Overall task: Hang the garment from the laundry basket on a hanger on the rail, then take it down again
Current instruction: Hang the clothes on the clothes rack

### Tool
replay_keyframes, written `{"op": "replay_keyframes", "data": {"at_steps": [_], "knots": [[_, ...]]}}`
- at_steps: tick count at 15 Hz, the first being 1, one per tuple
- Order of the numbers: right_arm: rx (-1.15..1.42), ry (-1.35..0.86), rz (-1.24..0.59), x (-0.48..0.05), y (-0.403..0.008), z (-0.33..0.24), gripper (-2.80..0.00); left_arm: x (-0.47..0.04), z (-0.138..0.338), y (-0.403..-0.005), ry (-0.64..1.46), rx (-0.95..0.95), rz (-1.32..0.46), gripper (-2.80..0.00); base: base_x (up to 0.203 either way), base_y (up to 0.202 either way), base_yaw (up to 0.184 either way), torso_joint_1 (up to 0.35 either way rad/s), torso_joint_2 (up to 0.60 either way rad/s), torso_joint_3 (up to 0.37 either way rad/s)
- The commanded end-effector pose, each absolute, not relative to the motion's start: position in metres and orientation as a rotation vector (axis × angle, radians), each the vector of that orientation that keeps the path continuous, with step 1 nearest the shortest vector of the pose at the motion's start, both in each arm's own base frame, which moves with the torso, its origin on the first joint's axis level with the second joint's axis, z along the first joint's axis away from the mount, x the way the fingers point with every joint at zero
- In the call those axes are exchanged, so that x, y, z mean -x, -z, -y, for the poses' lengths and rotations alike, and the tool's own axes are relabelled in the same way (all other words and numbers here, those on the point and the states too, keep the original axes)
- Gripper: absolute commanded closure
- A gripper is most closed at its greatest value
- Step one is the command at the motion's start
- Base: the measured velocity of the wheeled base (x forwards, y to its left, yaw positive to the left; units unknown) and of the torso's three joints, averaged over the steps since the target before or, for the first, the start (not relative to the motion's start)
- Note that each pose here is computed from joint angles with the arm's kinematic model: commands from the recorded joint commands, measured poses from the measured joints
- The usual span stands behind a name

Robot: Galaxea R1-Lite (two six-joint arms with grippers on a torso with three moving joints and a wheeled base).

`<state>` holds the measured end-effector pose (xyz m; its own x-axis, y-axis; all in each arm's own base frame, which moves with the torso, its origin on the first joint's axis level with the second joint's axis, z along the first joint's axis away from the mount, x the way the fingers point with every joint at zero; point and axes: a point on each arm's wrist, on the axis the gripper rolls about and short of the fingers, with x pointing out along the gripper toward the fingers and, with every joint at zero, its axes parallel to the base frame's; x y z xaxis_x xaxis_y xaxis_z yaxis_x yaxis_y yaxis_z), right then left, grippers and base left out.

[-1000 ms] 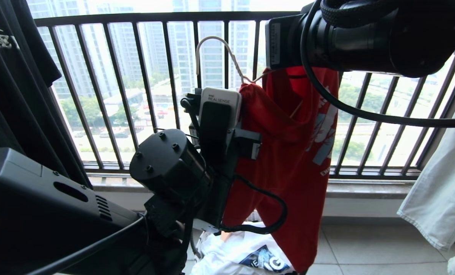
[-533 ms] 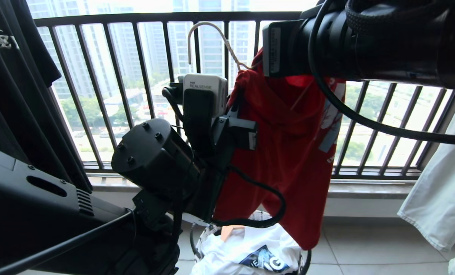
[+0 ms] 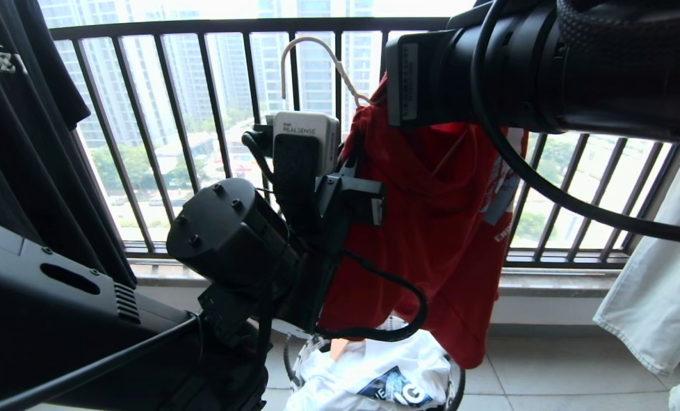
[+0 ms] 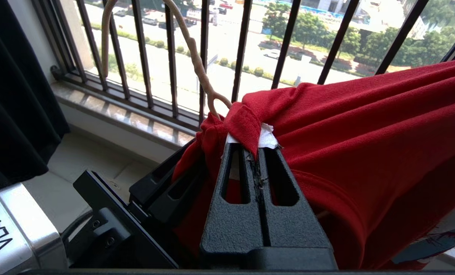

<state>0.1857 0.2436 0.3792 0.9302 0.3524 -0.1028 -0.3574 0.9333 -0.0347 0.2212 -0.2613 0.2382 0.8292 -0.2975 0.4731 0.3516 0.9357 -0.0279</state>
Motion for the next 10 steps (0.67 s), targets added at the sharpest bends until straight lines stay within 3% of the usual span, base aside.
{"op": "replay_keyframes", "data": {"at_steps": [1, 10], "knots": [[0.053, -0.361, -0.095, -0.184, -0.380, -0.242, 0.00, -0.222, 0.262, -0.237, 0.341, 0.116, 0.483, 0.00, 0.000, 0.000, 0.000, 0.000, 0.00, 0.000], [0.072, -0.371, -0.057, -0.175, -0.403, -0.234, 0.00, -0.205, 0.270, -0.234, 0.396, 0.119, 0.468, 0.00, 0.000, 0.000, 0.000, 0.000, 0.00, 0.000]]}}
